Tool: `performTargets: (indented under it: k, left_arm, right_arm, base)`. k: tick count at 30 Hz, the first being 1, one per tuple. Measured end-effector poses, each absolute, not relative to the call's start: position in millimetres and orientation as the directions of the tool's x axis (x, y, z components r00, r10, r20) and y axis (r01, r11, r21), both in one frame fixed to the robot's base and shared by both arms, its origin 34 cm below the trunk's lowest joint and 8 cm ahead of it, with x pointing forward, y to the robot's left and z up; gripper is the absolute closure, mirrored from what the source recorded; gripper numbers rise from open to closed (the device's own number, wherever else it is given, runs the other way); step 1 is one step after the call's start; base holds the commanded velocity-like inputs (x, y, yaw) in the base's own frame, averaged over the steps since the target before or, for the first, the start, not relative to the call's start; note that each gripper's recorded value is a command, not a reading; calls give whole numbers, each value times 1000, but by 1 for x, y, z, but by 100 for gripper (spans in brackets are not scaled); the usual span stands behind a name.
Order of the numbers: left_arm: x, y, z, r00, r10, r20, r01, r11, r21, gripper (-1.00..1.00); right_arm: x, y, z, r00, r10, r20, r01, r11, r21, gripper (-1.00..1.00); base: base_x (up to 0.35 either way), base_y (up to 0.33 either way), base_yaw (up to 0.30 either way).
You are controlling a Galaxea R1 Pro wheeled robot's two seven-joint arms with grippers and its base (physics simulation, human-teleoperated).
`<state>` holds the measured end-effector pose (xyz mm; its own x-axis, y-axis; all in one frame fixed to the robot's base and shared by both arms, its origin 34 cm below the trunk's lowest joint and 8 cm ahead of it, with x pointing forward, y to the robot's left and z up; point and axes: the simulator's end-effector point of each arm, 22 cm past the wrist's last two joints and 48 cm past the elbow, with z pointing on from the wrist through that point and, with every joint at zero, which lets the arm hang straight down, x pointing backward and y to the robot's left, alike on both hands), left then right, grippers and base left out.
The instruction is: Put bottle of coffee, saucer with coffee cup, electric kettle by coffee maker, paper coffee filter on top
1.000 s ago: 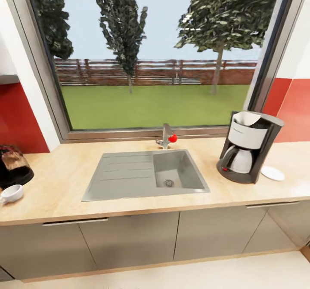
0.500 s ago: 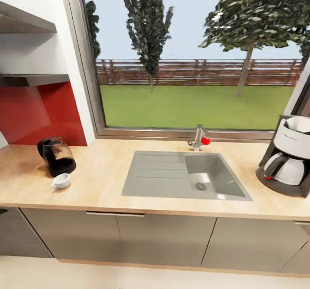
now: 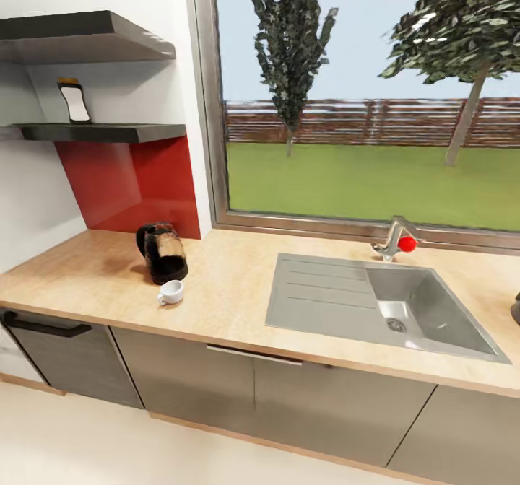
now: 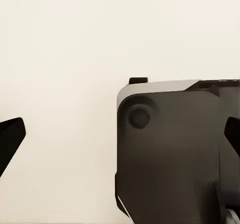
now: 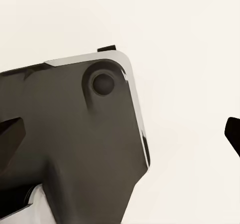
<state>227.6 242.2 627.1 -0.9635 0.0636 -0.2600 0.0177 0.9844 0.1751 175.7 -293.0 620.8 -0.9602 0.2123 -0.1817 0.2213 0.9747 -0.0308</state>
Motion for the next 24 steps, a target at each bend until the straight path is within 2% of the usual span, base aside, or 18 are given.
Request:
performTargets:
  k: [18,24]
  left_arm:
    - [227,247,627,-964,65,-260,17,983,181,-100]
    - [228,252,627,-963,65,-262,15,982,187,-100]
  right_arm:
    - [176,-294,621,-960,212,-182,222,975,-34,-100]
    - [175,-293,621,-960,213,-181,222,974,-33,-100]
  base:
    - [11,304,275]
    - [85,304,90]
